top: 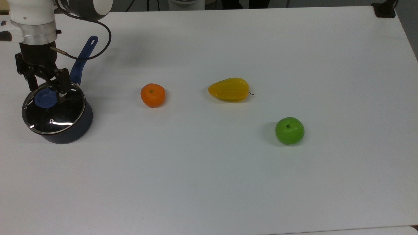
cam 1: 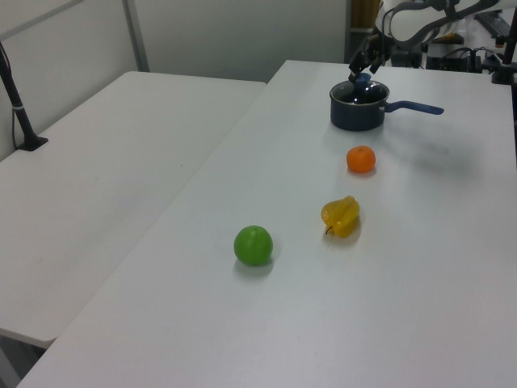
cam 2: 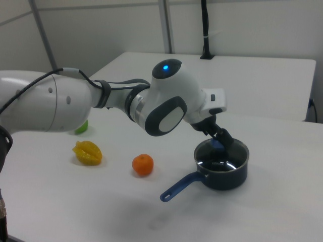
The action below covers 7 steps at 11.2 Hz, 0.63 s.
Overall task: Close lid
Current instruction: 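Open the gripper and raise it away from the lid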
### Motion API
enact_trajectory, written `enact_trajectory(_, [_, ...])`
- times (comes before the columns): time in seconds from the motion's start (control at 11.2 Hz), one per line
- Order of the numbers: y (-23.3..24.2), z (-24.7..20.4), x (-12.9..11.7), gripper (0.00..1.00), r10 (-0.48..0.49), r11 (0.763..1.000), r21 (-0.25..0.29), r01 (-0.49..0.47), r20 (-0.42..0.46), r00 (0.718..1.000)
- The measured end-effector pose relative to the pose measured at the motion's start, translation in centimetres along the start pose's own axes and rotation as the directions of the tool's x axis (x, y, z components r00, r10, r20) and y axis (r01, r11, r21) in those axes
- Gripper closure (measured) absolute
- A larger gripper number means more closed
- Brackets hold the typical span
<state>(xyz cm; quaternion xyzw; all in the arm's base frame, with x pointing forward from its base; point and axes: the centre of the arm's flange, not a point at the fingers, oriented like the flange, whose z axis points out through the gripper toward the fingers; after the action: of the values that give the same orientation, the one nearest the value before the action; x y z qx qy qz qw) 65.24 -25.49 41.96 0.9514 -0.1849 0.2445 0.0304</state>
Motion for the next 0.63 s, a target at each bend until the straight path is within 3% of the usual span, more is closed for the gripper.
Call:
enact_trajectory(0.18, [-1.4,-1.6,0.8,0.00,-0.018,1.000,0.013,0.019,-0.028,0.999])
enact_trajectory(0.36, [-5.8,-4.2,1.1,0.00,-0.094,0.995,0.037,0.095,-0.025,0.995])
enact_trajectory(0.63, [-14.4,-9.5,-0.4,0.00,-0.296,0.955,0.036,0.294,0.078,0.952])
